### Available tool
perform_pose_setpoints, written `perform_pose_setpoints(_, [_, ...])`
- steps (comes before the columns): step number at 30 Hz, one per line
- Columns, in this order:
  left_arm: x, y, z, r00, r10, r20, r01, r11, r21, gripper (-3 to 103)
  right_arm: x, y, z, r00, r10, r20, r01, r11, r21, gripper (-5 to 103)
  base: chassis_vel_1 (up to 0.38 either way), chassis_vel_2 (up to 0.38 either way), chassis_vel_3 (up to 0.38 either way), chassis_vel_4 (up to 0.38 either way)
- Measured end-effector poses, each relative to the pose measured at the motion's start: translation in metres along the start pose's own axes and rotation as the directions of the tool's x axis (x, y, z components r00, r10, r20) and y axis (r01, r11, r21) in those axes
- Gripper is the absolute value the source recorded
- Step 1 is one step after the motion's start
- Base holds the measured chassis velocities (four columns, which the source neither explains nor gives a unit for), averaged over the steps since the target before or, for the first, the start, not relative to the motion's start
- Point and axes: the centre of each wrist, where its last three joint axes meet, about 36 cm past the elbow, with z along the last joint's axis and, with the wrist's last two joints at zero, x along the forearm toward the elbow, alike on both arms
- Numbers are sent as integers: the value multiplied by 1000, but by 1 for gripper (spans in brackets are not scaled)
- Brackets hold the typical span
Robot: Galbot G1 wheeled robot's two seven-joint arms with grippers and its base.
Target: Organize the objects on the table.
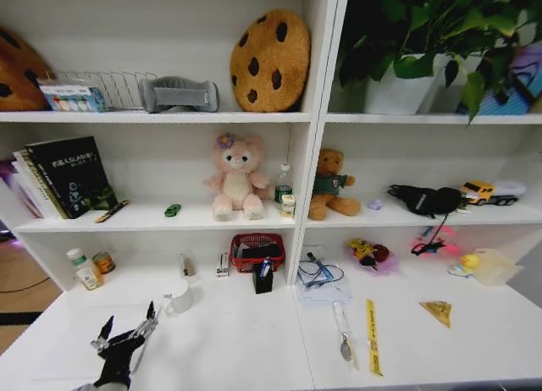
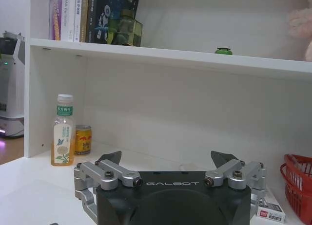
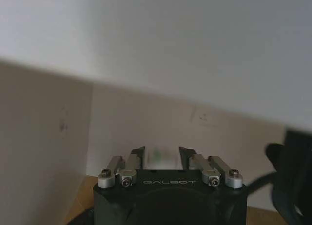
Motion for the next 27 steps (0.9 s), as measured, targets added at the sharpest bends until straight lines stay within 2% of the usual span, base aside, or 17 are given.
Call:
perform_pose_setpoints(3, [0,1,0,1000,-3,3,3,1000,3,100,1,3,3,1000,-15,-12,16,1000,12,51,0,0,0,0])
perform_pose_setpoints(4, [0,1,0,1000,-3,3,3,1000,3,100,1,3,3,1000,-15,-12,16,1000,12,51,0,0,0,0])
perform_pose_setpoints(6, [0,1,0,1000,-9,6,9,1000,8,100,19,9,17,998,-39,-41,41,999,25,62,0,0,0,0])
perform_pose_setpoints(7, [0,1,0,1000,-9,6,9,1000,8,100,19,9,17,998,-39,-41,41,999,25,62,0,0,0,0])
perform_pose_setpoints(9, [0,1,2,1000,-10,6,10,1000,9,100,46,15,29,996,-69,-52,72,997,42,73,0,0,0,0])
perform_pose_setpoints(12, [0,1,2,1000,-8,7,8,1000,12,100,63,18,35,995,-89,-48,92,994,54,79,0,0,0,0])
perform_pose_setpoints(14, [-1,0,2,1000,-9,11,9,1000,16,100,101,27,46,991,-130,-19,131,989,74,90,0,0,0,0])
perform_pose_setpoints(15, [-1,0,2,1000,-9,11,9,1000,16,100,101,27,46,991,-130,-19,131,989,74,90,0,0,0,0])
perform_pose_setpoints(17, [-1,0,3,1000,-15,12,14,1000,22,100,144,33,51,990,-143,-8,143,987,68,98,0,0,0,0])
perform_pose_setpoints(18, [-1,0,3,1000,-15,12,14,1000,22,100,144,33,51,990,-143,-8,143,987,68,98,0,0,0,0])
perform_pose_setpoints(20, [0,2,6,1000,-20,12,20,999,26,100,201,41,47,993,-119,-11,119,992,51,100,0,0,0,0])
perform_pose_setpoints(22, [0,3,7,1000,-24,11,23,999,25,100,211,42,45,994,-106,-9,106,993,46,100,0,0,0,0])
perform_pose_setpoints(23, [0,7,10,999,-34,10,34,999,25,100,241,45,33,998,-70,2,70,997,29,100,0,0,0,0])
perform_pose_setpoints(25, [0,8,11,999,-37,9,36,999,26,100,253,46,28,998,-62,7,61,998,25,100,0,0,0,0])
perform_pose_setpoints(27, [0,8,11,999,-39,11,38,999,32,100,288,48,4,999,-36,33,36,999,17,100,0,0,0,0])
